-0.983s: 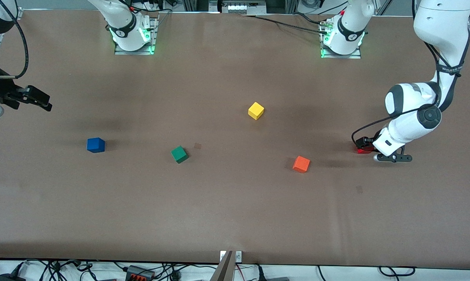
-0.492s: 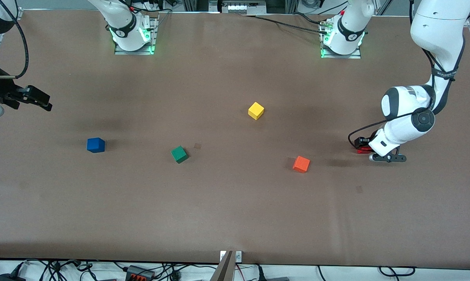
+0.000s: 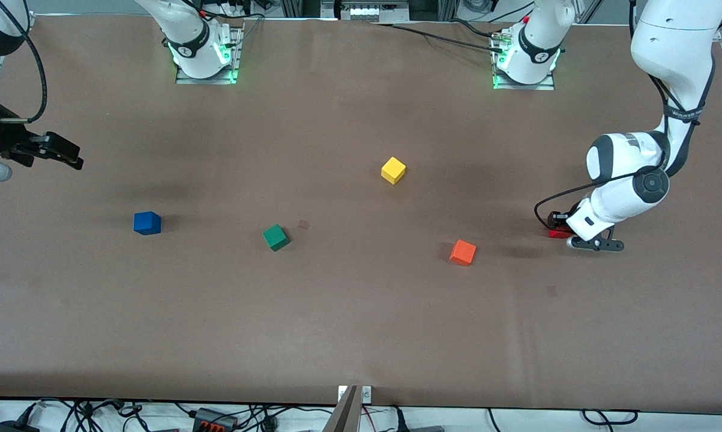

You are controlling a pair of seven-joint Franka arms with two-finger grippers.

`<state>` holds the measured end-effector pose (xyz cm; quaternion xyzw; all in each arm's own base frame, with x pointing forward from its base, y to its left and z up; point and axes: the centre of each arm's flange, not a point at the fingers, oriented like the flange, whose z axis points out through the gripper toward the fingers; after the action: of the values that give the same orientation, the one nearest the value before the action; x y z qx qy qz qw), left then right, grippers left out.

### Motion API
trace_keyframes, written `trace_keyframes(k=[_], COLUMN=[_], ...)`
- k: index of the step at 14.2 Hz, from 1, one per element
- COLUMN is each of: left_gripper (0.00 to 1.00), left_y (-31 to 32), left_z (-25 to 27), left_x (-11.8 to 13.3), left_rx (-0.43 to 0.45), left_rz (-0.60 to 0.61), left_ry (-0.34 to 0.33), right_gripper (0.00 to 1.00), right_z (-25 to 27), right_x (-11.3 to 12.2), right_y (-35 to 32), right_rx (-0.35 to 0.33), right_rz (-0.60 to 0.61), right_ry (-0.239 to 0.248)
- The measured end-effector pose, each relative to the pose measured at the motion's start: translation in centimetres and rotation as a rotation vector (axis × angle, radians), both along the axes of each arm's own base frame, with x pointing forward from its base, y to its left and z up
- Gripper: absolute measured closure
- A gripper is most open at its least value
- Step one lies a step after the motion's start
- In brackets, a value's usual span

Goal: Pass red block to right arm, stack on blue
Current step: 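Grasp the red cube with the left gripper while the right gripper reaches forward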

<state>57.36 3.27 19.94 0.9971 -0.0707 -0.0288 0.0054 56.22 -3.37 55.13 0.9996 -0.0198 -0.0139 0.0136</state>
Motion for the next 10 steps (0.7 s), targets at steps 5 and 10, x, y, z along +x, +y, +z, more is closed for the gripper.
trace_keyframes(k=[5,10], left_gripper=[0.44,0.44], left_y=[1.7,1.2], left_z=[5.4,7.8], left_x=[3.9,5.0], left_rx=[-0.032,-0.101], left_rz=[-0.37,-0.782], left_ry=[0.031,0.064], right_gripper=[0.0,0.0], right_z=[-2.2,-4.3], right_x=[0.4,0.9], right_y=[0.1,2.9], right_rx=[0.015,0.236], right_rz=[0.009,0.037], right_ry=[0.06,0.109])
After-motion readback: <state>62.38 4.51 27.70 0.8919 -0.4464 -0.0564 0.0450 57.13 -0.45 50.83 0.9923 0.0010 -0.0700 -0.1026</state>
